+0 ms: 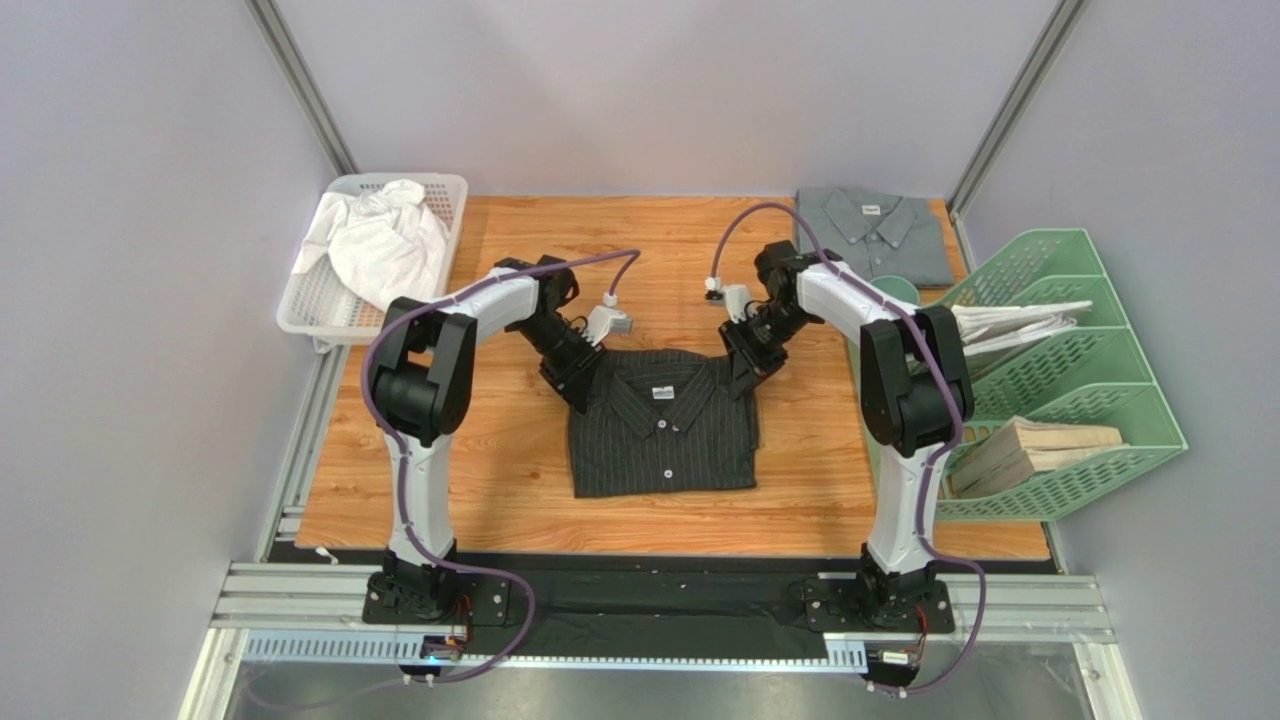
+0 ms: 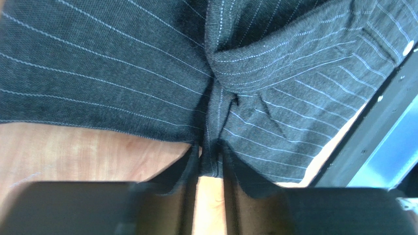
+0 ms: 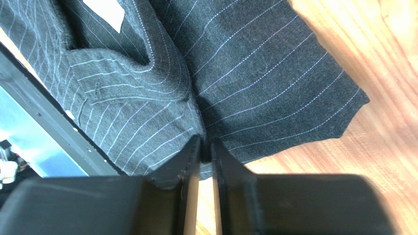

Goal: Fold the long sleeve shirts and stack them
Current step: Fold the shirt

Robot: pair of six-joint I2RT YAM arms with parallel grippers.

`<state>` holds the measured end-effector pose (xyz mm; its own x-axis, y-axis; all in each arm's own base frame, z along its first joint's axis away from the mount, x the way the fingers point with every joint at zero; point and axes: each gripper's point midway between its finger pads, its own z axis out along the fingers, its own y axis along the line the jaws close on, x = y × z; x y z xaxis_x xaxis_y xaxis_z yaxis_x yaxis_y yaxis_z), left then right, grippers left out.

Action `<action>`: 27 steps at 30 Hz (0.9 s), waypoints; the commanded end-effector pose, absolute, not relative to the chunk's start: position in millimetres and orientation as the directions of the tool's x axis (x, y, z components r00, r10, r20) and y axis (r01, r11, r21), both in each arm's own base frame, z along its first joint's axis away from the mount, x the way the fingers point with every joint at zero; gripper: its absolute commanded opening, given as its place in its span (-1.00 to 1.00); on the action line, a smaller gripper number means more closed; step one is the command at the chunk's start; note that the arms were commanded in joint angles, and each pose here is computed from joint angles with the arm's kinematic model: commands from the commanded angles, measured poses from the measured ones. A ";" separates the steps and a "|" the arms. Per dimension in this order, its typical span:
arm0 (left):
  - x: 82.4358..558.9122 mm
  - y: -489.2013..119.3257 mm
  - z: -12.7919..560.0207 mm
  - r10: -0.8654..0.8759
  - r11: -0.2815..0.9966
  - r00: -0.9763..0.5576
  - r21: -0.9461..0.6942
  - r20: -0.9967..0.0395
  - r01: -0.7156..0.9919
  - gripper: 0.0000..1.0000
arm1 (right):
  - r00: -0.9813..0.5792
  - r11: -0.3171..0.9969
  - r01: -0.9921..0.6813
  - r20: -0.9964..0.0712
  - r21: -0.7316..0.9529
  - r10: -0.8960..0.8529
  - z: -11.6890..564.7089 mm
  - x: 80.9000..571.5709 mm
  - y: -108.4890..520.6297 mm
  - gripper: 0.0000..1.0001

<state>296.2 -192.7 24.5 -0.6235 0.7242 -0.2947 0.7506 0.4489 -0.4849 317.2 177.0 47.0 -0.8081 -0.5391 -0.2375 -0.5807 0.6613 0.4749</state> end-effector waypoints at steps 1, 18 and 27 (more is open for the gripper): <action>285.7 -200.1 37.1 0.719 0.406 -0.615 -0.524 -0.322 0.749 -0.65 | -0.785 0.632 -0.616 -0.294 0.471 -0.546 63.0 321.5 183.3 -0.92; 289.4 -193.6 72.2 0.710 0.462 -0.635 -0.480 -0.304 0.746 -0.22 | -0.797 0.640 -0.602 -0.309 0.478 -0.519 80.4 317.6 179.2 -1.00; 289.5 -192.3 52.4 0.702 0.497 -0.666 -0.498 -0.252 0.711 -0.36 | -0.797 0.641 -0.602 -0.304 0.477 -0.522 75.8 319.9 179.3 -1.00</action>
<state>288.0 -190.5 56.5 -0.6491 0.7118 -0.2682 0.7276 0.4781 -0.4920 314.4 176.9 73.3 -0.7976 -0.5303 -0.2873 -0.5997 0.6461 0.4721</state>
